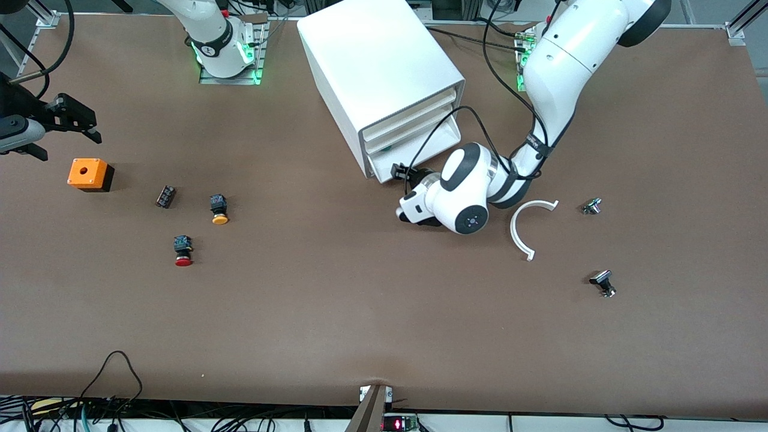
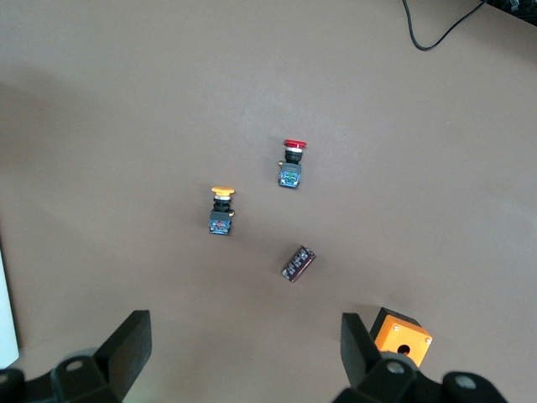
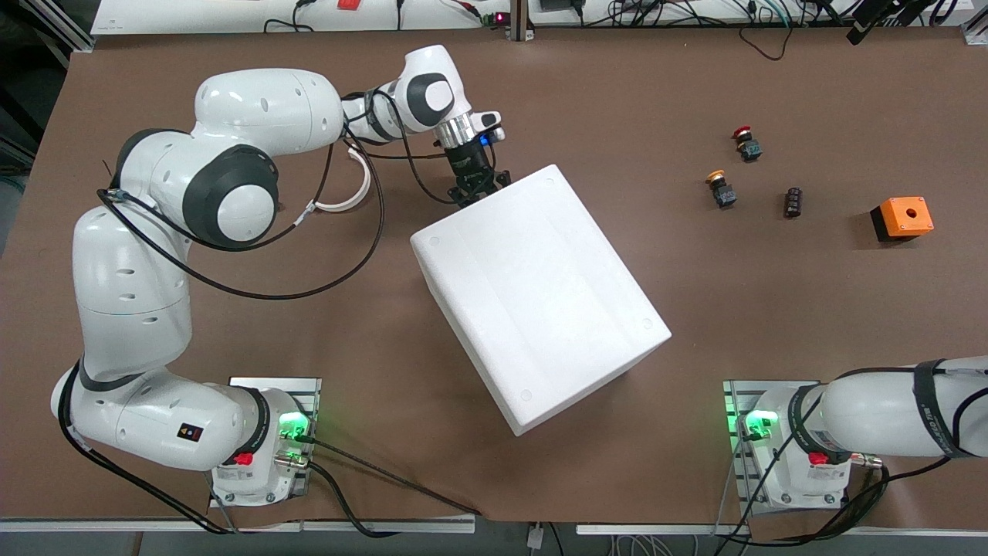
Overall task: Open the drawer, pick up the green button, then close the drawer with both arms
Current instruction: 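Pull the drawer open with the left gripper while the right gripper rises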
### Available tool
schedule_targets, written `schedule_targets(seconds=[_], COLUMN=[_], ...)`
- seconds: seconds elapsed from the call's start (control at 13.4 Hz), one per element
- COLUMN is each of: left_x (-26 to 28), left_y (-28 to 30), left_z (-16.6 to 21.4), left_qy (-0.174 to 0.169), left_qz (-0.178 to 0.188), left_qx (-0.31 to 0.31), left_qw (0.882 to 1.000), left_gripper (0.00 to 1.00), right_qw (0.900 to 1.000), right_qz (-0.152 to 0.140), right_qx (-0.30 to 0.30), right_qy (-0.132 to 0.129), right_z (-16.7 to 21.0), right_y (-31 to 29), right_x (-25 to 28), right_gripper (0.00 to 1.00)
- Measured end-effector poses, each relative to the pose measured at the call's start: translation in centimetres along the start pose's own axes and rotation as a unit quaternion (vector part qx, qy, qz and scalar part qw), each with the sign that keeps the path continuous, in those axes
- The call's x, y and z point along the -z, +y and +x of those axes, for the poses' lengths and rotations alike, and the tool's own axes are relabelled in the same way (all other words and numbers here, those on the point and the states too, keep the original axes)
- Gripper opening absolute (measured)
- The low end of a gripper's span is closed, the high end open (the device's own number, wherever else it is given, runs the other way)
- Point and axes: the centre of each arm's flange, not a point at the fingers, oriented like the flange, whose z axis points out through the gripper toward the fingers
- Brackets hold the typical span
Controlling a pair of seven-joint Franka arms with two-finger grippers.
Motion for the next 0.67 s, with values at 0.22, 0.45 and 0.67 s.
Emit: schedule_targets(seconds=[0.22, 0.45, 0.67], left_x=[1.6, 2.9, 3.5], left_y=[-1.5, -3.1, -3.5], left_z=[0.8, 1.4, 1.7], left_qy=[0.009, 0.019, 0.025], left_qz=[-0.007, -0.013, -0.013], left_qx=[0.008, 0.017, 0.020], left_qw=[1.000, 1.000, 0.999], left_gripper=[0.39, 0.39, 0.39], right_qw=[1.000, 1.000, 1.000], right_qz=[0.001, 0.002, 0.004], right_qx=[0.000, 0.000, 0.000], right_qy=[-0.003, -0.009, -0.016], right_z=[0.3, 0.7, 1.1], right_y=[0.1, 0.2, 0.4], right_x=[-0.5, -1.4, -2.4], right_gripper=[1.00, 1.00, 1.00])
